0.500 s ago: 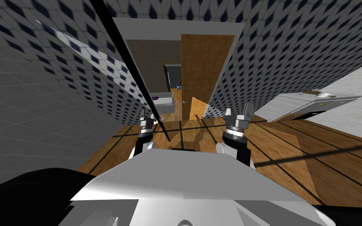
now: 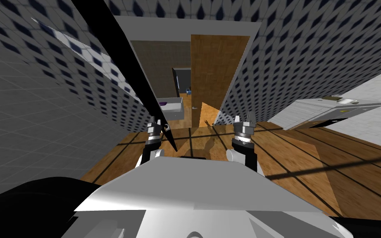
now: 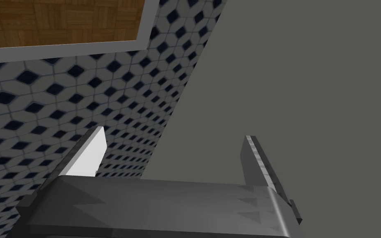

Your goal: Pull the door open

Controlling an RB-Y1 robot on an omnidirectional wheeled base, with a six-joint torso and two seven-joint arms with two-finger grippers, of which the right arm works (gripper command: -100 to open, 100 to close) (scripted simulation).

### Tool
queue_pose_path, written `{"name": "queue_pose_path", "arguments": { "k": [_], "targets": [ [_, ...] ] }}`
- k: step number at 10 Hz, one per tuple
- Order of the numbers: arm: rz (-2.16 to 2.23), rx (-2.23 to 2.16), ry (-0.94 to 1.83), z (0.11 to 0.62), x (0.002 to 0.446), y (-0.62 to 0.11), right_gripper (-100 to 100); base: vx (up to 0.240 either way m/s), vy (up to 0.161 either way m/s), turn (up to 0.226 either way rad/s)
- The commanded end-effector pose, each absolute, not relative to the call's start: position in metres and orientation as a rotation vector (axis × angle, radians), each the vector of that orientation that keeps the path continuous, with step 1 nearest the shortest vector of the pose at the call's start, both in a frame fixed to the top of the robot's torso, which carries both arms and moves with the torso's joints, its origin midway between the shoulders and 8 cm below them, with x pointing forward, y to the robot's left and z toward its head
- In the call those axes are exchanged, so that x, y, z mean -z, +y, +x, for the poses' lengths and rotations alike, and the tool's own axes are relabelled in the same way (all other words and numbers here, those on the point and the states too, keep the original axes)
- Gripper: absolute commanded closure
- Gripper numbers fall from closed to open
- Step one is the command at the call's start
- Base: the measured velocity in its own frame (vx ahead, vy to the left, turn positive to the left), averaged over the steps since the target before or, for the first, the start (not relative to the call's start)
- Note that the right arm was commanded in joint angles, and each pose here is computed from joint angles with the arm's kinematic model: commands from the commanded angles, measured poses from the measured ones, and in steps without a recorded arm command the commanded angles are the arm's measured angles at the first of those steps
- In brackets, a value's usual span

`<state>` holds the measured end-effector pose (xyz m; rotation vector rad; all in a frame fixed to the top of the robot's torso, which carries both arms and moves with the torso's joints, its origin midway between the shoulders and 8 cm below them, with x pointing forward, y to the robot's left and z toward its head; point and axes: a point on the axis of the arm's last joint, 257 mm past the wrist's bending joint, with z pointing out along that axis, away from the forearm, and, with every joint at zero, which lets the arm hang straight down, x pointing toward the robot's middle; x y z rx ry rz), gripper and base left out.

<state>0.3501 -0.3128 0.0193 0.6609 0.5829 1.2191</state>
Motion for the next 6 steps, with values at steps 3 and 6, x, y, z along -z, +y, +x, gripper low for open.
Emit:
{"name": "queue_pose_path", "arguments": {
  "k": [3,6],
  "targets": [
    [0.673,-1.208,0.613,0.363,-0.001,-0.316,-100,0.080,0.001,0.011],
    [0.686,-1.197,0.637,0.374,0.015,-0.319,-100,0.069,-0.004,0.014]
  ]
}}
